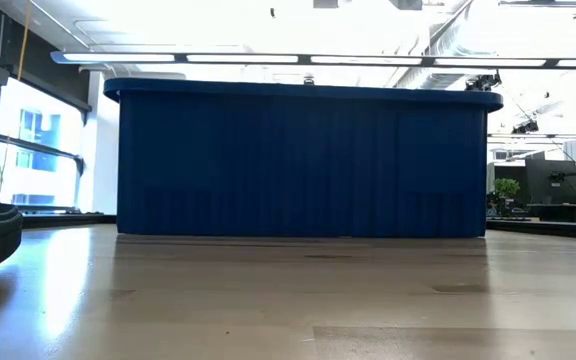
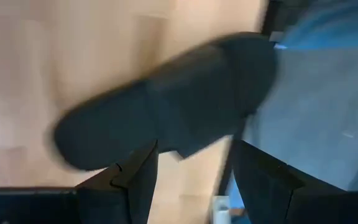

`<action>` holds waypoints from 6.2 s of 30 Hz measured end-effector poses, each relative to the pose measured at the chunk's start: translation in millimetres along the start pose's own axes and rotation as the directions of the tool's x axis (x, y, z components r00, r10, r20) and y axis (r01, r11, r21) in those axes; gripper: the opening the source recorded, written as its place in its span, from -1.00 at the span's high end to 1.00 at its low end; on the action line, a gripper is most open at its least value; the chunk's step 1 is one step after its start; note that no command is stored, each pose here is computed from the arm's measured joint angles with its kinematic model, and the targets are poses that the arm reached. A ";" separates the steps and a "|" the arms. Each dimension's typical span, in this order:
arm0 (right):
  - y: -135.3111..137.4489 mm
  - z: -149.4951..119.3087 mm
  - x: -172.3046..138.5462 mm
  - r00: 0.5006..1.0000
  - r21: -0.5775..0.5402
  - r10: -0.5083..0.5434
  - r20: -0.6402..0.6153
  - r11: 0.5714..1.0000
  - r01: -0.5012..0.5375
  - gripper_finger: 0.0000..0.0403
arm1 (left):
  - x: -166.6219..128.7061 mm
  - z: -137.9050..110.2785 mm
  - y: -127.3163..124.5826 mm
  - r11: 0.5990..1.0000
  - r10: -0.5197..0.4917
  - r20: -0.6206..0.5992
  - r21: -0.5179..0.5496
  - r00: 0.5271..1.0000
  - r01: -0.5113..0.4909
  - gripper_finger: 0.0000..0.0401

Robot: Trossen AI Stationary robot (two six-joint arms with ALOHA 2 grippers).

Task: Pick and place slides into bin
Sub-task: Put the black slide into the blue bin

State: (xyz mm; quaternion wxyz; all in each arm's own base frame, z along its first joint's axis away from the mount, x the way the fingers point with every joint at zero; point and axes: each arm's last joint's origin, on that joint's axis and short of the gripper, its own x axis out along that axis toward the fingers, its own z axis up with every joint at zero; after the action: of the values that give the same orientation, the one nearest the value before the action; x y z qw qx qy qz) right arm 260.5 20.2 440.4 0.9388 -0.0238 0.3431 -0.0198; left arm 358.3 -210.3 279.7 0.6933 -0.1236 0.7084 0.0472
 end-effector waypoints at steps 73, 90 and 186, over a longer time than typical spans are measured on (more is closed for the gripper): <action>13.6 -8.8 -2.9 0.991 -0.007 -0.113 -0.069 0.994 0.113 -0.21 | 49.0 -91.9 131.9 0.904 -0.407 0.479 0.085 0.778 0.420 0.05; 13.2 -7.6 -2.8 0.990 0.020 -0.125 -0.057 0.992 0.127 -0.21 | 105.7 -68.6 94.1 0.805 -0.593 0.291 0.221 0.751 0.550 0.05; 13.5 -50.4 -82.9 0.541 0.327 -0.834 0.112 0.545 0.772 -0.21 | -118.7 113.0 285.5 0.896 0.010 0.994 0.038 -0.106 0.443 0.98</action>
State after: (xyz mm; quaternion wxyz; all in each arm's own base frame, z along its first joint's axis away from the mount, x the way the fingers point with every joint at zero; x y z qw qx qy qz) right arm 164.9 36.6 454.5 0.8539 -0.0689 0.1649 -0.4887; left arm 400.2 105.1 364.0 0.9526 -0.2726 -0.0700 0.1153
